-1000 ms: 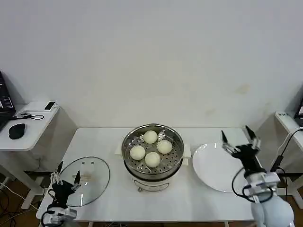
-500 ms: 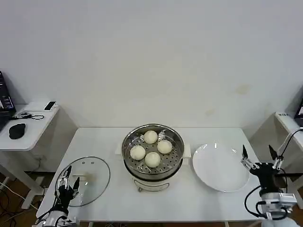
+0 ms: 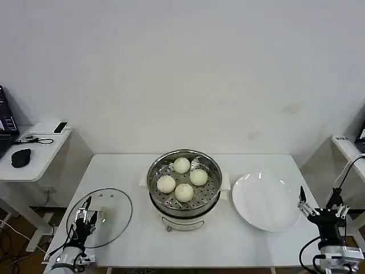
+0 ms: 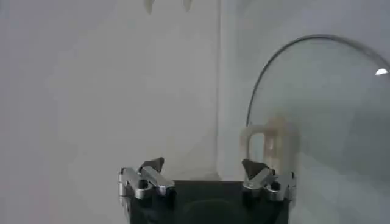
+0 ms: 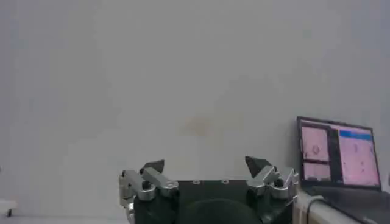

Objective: Take steamed baozi put them in steamer then cover it.

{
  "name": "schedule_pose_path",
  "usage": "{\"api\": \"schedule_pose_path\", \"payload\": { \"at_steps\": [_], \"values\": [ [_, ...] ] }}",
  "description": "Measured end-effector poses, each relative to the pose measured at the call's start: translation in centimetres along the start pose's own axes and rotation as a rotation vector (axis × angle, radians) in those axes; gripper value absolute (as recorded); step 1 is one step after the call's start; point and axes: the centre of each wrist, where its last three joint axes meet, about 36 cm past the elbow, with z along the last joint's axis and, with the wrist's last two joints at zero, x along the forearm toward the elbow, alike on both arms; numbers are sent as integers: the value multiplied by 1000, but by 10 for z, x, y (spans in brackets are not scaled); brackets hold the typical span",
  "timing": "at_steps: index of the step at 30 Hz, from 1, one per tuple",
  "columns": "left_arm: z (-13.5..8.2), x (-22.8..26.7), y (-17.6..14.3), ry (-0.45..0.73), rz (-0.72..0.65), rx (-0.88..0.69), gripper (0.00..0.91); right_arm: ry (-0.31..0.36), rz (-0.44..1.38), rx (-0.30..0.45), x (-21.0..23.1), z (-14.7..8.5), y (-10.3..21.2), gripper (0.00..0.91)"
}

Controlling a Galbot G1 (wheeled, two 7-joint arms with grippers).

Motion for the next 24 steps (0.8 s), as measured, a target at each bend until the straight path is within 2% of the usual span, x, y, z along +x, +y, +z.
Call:
{"api": "schedule_pose_path", "payload": {
  "at_steps": [18,19,20,21,22,23,24],
  "values": [
    [10,-31,2,4,7,-39,907,17,5,-5,10,5,1,907],
    [10,-33,1,3,8,-40,856,17,5,-5,11,5,1,907],
    [10,-36,1,3,8,-40,635,18,5,-5,11,5,1,907],
    [10,-38,1,2,8,-40,161,19,6,-5,12,6,1,907],
    [10,-40,0,1,9,-41,50,20,7,-5,12,6,1,907],
    [10,-42,-1,-1,11,-42,0,20,7,-5,13,6,1,907],
    [11,-44,-2,-1,12,-44,0,20,7,-5,13,7,1,907]
  ]
}}
